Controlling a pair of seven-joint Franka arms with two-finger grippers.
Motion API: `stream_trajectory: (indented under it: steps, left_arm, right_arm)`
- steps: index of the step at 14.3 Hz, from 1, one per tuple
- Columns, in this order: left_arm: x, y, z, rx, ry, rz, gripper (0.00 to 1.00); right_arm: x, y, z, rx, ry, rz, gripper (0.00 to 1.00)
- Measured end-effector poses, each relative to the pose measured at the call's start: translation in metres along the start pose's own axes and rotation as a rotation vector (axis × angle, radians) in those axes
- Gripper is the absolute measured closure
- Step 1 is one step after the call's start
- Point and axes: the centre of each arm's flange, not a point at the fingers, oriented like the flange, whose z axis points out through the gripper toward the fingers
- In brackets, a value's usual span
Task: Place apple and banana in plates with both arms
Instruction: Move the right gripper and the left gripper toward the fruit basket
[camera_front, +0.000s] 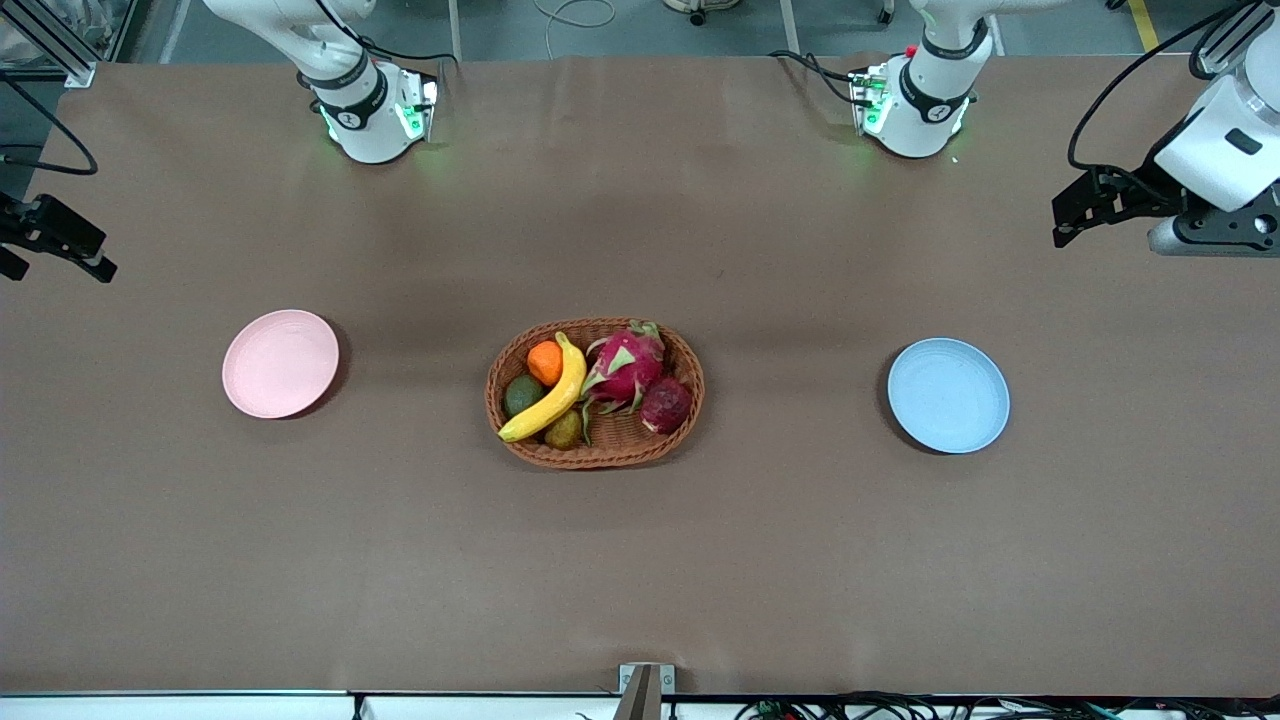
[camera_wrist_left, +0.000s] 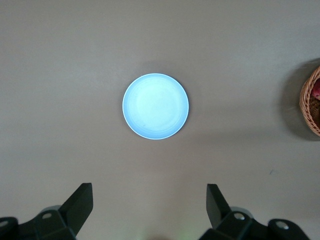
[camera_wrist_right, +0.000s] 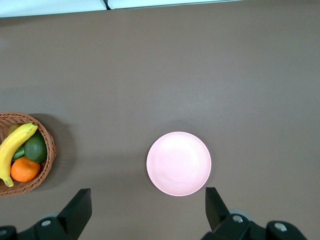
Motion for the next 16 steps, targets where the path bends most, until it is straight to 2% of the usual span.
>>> stream_trajectory:
  steps: [6, 9, 11, 16]
  left_arm:
    - [0.001, 0.001, 0.001, -0.001, -0.003, 0.001, 0.0]
    - [0.019, 0.012, 0.019, -0.009, 0.007, 0.018, 0.0]
    - [0.041, 0.042, 0.043, -0.022, 0.022, -0.005, 0.0]
    - [0.084, 0.15, 0.141, -0.07, 0.001, -0.217, 0.0]
  right_arm:
    - [-0.002, -0.003, -0.001, 0.001, -0.009, -0.005, 0.0]
    - [0.0, -0.007, 0.009, 0.001, -0.033, -0.012, 0.0]
    - [0.007, -0.019, 0.027, 0.002, -0.063, -0.034, 0.0]
    - [0.026, -0.062, 0.085, 0.001, -0.146, -0.105, 0.0]
